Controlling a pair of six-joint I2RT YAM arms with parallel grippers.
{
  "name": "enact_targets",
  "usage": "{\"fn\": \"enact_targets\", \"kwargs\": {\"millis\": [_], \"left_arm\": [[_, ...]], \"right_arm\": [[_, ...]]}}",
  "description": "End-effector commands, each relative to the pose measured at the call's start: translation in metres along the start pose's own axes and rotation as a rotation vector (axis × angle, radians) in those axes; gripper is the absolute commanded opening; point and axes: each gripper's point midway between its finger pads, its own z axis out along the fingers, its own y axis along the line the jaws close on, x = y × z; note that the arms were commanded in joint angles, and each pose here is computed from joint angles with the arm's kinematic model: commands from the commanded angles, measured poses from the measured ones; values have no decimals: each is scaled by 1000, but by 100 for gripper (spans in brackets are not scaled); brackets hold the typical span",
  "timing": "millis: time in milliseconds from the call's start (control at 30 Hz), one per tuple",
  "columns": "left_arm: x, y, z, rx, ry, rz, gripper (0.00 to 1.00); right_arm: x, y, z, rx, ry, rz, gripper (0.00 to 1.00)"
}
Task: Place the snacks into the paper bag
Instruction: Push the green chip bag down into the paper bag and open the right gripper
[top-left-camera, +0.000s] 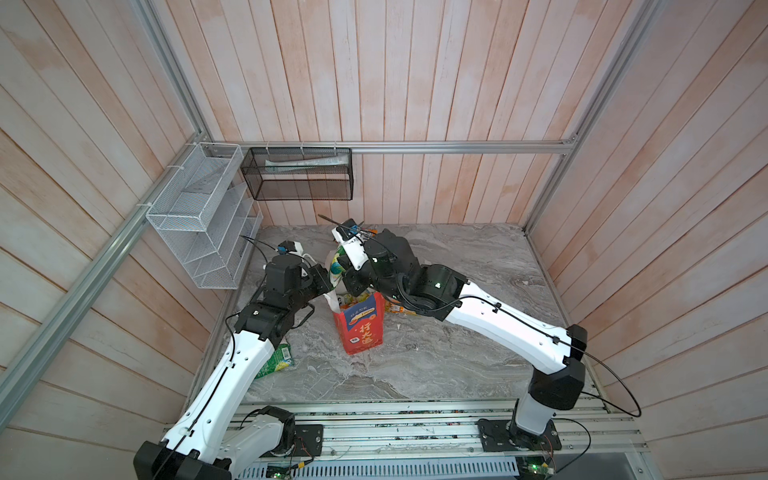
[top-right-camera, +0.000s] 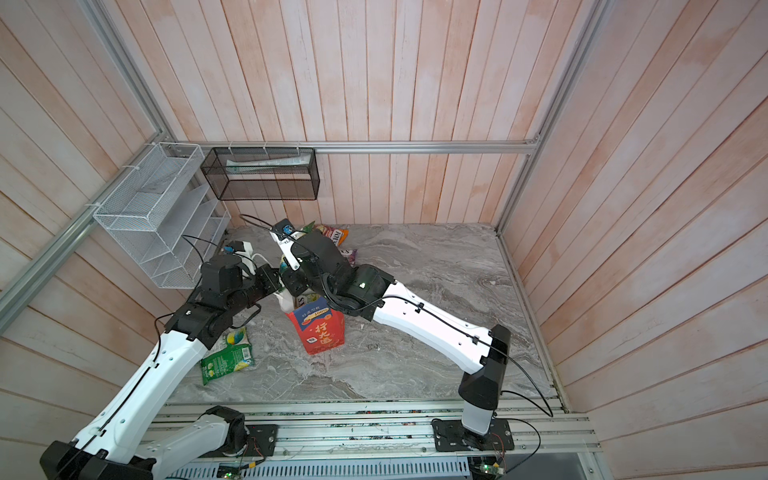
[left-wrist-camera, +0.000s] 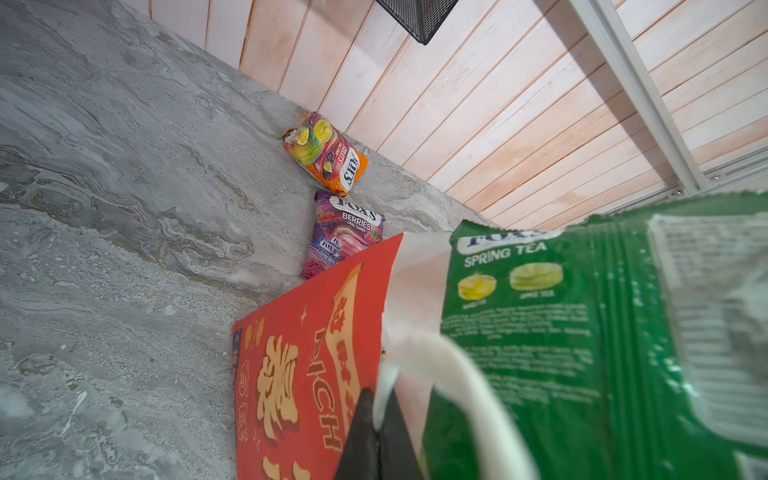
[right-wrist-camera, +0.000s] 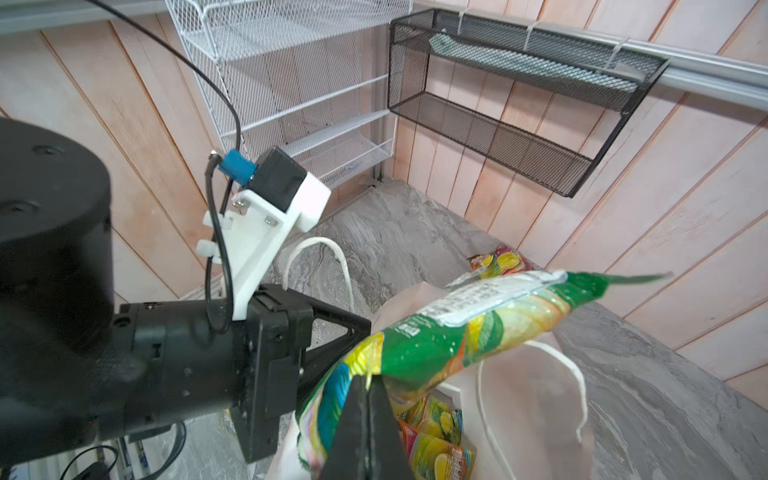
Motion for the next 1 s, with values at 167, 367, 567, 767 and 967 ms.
{"fn": "enact_targets", "kwargs": {"millis": [167,367,567,767,967], "left_arm": [[2,-3,0,14,1,17,0],[1,-3,-1,15,0,19,0],[1,-3,-1,13,0,18,0],[1,-3,-1,14,0,19,0],[1,-3,-1,14,1,19,0]], "right_arm": [[5,0,4,55,84,-100,0],[5,-1,-1,114,101,-150,0],[2,-17,-11,197,95,-167,0],[0,-30,-16,262,83,-176,0],[-2,-41,-20,301,73,-167,0]]}}
